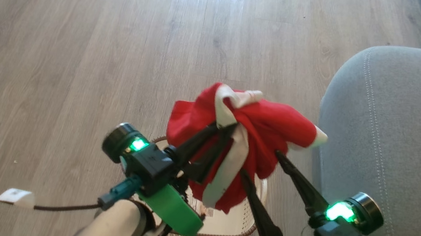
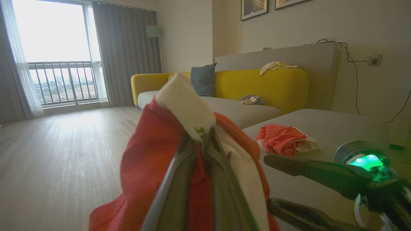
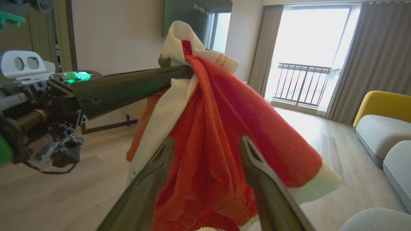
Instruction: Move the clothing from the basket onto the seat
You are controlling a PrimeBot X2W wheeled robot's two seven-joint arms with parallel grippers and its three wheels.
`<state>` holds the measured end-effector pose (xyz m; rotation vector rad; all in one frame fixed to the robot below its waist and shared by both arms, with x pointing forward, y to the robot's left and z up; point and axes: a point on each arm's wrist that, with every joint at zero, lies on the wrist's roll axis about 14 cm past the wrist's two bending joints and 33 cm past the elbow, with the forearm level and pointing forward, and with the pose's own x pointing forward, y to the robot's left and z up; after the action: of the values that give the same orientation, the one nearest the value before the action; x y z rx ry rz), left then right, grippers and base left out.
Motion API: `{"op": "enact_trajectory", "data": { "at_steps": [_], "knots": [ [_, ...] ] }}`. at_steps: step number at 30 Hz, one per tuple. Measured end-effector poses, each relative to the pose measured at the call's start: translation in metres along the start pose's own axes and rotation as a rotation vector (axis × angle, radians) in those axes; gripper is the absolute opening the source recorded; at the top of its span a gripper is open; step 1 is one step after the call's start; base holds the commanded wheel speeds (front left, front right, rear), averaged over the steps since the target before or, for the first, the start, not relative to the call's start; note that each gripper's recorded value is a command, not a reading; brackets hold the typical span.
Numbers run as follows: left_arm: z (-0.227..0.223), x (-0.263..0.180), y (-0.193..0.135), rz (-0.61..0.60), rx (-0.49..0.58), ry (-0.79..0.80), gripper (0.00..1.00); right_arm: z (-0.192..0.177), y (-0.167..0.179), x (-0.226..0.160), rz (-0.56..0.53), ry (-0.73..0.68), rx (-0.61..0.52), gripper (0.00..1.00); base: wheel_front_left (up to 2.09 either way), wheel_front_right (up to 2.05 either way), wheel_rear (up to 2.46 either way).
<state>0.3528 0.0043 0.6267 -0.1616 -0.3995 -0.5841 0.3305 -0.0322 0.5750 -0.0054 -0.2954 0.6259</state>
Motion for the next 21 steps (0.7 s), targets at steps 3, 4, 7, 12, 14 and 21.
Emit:
{"op": "enact_trajectory", "data": {
  "at_steps": [3,4,7,12,14,21],
  "knots": [
    [-0.003,-0.002,-0.009,-0.034,0.004,0.012,0.0,-0.007,0.006,0.003,0.043,0.021,-0.031,1.0,0.0,0.0,0.0],
    [-0.004,-0.003,-0.012,-0.043,0.008,0.015,0.0,-0.009,0.008,0.003,0.056,0.03,-0.039,1.0,0.0,0.0,0.0],
    [-0.006,-0.004,-0.018,-0.069,0.009,0.022,0.0,-0.015,0.01,0.004,0.078,0.049,-0.05,1.0,0.0,0.0,0.0],
    [-0.009,-0.007,-0.031,-0.119,0.012,0.033,0.0,-0.029,0.012,0.003,0.117,0.096,-0.093,1.0,0.0,0.0,0.0],
    [-0.011,-0.009,-0.036,-0.134,0.011,0.041,0.0,-0.032,0.014,0.004,0.131,0.106,-0.1,1.0,0.0,0.0,0.0],
    [-0.013,-0.012,-0.048,-0.175,0.005,0.05,0.0,-0.037,0.018,0.008,0.153,0.118,-0.111,0.41,0.0,0.0,0.0]
  ]
}}
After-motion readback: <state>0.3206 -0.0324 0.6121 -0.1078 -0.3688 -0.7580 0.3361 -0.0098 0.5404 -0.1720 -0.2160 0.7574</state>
